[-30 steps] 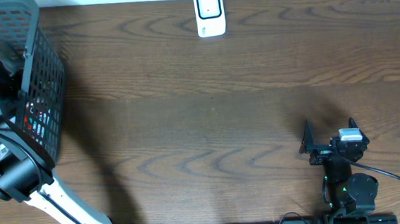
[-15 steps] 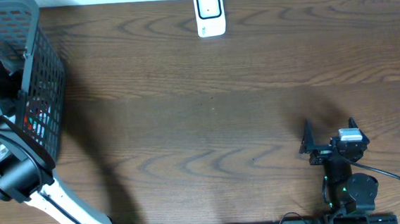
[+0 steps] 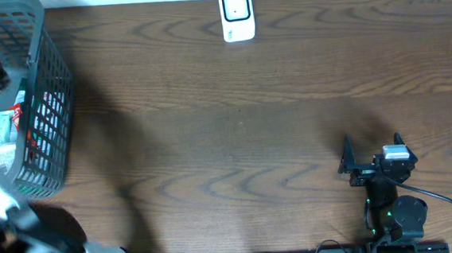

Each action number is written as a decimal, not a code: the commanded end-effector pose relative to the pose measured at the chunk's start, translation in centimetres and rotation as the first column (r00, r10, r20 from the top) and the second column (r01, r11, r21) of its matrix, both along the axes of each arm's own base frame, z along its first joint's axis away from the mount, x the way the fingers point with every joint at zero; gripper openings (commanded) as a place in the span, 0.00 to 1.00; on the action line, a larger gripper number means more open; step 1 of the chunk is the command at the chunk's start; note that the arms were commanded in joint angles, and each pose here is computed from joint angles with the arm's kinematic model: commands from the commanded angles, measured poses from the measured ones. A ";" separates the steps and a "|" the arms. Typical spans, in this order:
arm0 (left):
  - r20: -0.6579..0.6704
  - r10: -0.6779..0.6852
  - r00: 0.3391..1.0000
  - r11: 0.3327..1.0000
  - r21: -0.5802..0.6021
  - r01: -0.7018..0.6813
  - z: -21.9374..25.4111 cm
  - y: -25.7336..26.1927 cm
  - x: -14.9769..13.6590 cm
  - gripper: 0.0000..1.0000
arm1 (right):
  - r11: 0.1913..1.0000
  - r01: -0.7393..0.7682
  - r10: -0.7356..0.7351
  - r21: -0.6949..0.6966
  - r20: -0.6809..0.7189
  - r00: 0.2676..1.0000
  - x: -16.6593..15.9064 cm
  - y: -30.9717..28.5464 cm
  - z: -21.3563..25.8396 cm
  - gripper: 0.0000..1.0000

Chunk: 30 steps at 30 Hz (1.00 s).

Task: Scan the item barcode
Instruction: 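Lift the green-lidded jar out and carry it toward table center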

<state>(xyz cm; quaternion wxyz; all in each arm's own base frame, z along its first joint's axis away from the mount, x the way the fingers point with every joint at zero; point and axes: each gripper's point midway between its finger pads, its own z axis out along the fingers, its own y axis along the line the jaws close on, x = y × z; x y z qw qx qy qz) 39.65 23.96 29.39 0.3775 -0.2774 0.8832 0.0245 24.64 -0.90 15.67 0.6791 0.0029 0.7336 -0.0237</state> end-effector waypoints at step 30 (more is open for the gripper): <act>-0.125 -0.672 0.730 0.738 -0.194 0.646 0.3 -34.8 -7.6 0.59 | 1.000 0.009 -0.009 -0.004 -0.006 1.000 0.0 -0.2 -0.2 0.99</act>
